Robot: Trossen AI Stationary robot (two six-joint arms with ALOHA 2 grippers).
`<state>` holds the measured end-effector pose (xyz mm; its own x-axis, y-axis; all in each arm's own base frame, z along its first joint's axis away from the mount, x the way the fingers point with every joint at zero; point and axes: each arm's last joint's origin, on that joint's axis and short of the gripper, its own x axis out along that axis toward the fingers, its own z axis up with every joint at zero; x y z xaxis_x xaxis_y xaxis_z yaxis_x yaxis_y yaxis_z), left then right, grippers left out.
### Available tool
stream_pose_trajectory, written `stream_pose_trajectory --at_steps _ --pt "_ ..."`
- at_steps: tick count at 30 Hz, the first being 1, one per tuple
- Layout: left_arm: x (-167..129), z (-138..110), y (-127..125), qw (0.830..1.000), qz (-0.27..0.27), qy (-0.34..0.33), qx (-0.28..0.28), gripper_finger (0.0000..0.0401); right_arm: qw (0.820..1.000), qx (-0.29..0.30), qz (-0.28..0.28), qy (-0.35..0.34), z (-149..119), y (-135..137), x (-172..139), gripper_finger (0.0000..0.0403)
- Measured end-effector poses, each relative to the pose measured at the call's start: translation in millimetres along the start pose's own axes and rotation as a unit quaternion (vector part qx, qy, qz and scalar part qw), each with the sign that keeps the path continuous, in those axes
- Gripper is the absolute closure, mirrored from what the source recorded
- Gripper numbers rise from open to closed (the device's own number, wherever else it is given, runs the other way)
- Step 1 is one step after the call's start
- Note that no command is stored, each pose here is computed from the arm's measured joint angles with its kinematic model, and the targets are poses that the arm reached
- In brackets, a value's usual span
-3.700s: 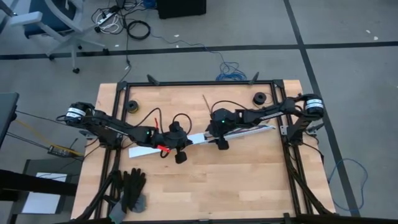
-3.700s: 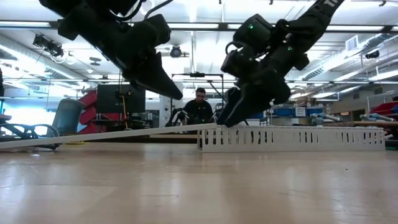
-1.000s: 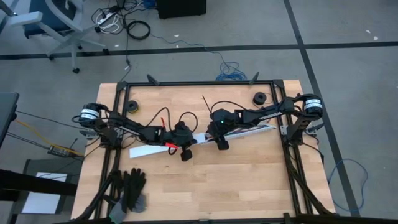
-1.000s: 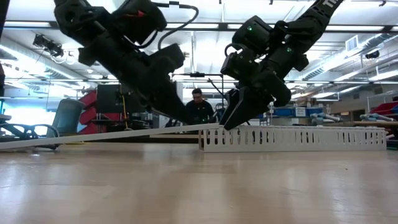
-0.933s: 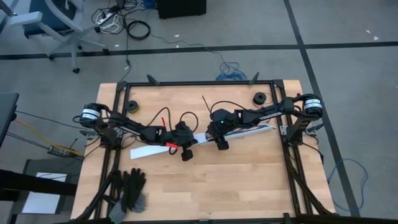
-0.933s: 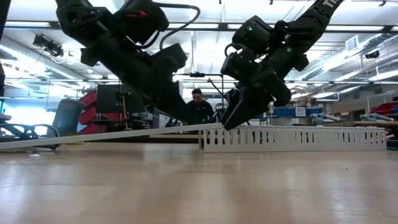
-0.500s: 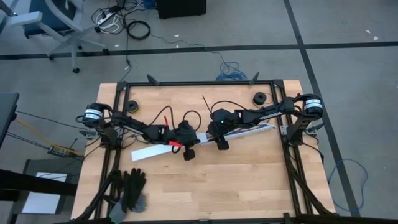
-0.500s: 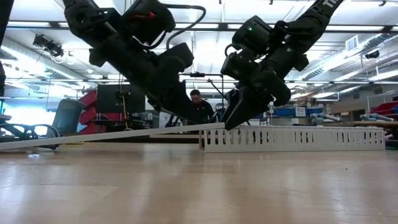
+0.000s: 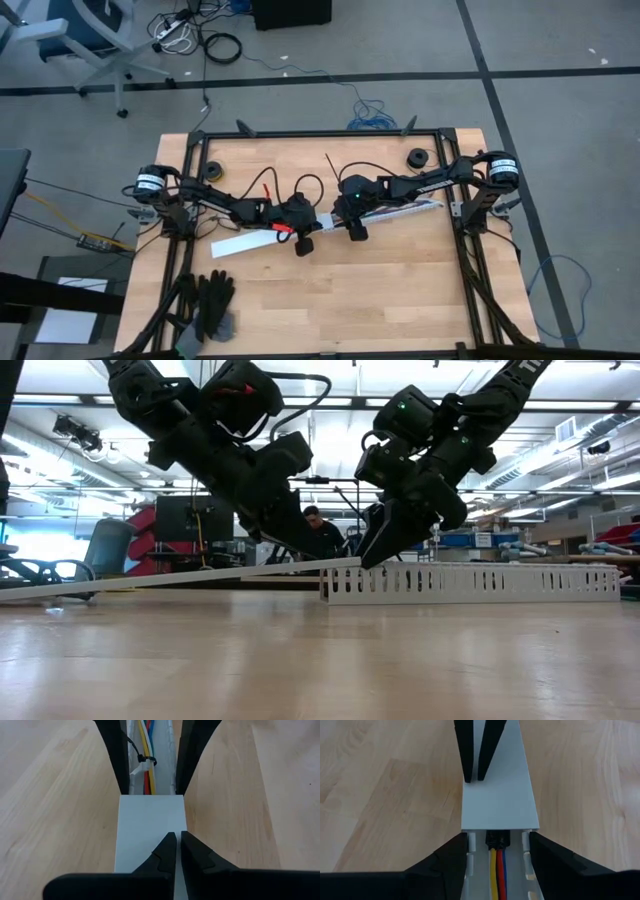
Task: Ziptie cables
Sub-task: Close the white cable duct
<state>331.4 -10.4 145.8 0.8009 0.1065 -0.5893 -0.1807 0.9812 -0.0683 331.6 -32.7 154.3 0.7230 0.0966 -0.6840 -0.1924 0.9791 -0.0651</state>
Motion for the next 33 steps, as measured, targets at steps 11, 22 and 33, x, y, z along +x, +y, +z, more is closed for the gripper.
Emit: stream_pose_trajectory --at_steps 11,22,33 --pt "-0.1 0.1 0.0 1.0 0.001 0.0 0.0 0.0401 1.0 0.0 -0.002 -0.003 0.3 -0.2 0.1 0.0156" --pt "-0.1 0.0 0.2 1.0 0.002 0.0 0.0 0.0401 1.0 0.001 -0.02 0.006 -0.4 -1.0 -0.8 0.0118" --pt "-0.1 0.0 0.1 1.0 0.002 0.001 -0.001 0.0401 0.999 0.019 -0.028 0.026 2.8 -4.1 -24.9 0.0124"
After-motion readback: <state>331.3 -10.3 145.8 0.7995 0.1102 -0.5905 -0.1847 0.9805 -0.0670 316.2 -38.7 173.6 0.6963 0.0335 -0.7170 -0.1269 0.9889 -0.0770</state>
